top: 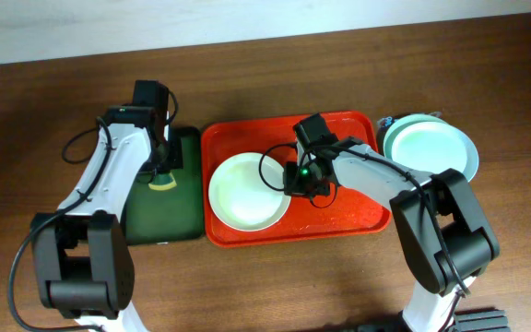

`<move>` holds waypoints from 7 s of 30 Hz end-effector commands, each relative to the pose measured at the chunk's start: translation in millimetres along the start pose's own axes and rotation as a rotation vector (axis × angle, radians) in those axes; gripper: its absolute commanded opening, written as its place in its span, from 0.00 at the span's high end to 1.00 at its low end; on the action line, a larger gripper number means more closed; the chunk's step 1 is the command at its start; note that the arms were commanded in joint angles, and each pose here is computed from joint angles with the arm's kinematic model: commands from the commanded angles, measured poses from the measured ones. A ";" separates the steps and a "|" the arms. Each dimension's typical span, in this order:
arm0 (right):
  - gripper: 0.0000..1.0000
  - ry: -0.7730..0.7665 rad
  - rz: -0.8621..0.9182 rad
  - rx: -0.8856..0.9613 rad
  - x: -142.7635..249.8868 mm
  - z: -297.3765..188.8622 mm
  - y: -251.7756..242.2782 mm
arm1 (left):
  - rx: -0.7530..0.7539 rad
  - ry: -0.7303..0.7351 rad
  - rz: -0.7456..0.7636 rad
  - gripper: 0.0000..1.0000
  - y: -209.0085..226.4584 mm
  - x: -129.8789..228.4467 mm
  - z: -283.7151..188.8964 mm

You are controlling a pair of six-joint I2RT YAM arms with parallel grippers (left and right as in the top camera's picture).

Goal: Clean dirty plates on tray and stack at the side

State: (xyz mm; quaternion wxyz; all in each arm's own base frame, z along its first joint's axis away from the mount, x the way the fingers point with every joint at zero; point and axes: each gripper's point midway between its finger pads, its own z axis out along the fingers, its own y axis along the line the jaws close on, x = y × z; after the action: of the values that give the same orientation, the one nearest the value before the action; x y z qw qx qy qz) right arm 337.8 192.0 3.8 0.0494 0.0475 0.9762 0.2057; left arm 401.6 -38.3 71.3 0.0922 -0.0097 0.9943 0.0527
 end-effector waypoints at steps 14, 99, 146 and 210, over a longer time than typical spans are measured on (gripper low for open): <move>0.94 0.018 0.006 0.046 4.0 9.4 -11.6 | 0.038 -0.111 -0.013 0.18 3.8 -34.0 -43.3; 0.96 -0.419 -0.314 -0.055 -77.2 -139.9 160.6 | 0.027 -0.215 -0.235 0.01 80.1 -65.7 -129.7; 0.02 0.038 0.191 0.170 -12.4 -192.2 -201.1 | 0.027 -0.215 -0.235 0.01 80.1 -65.7 -129.7; 0.02 -1.817 -0.607 0.204 84.7 -376.3 -40.4 | 0.027 -0.215 -0.235 0.01 80.1 -65.6 -129.8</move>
State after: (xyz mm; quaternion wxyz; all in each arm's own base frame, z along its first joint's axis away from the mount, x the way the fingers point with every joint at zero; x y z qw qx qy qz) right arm 192.7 17.2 355.0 0.8498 -0.0679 0.5224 -0.0179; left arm 440.5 29.6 206.9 0.1895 -0.1132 0.9747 0.0350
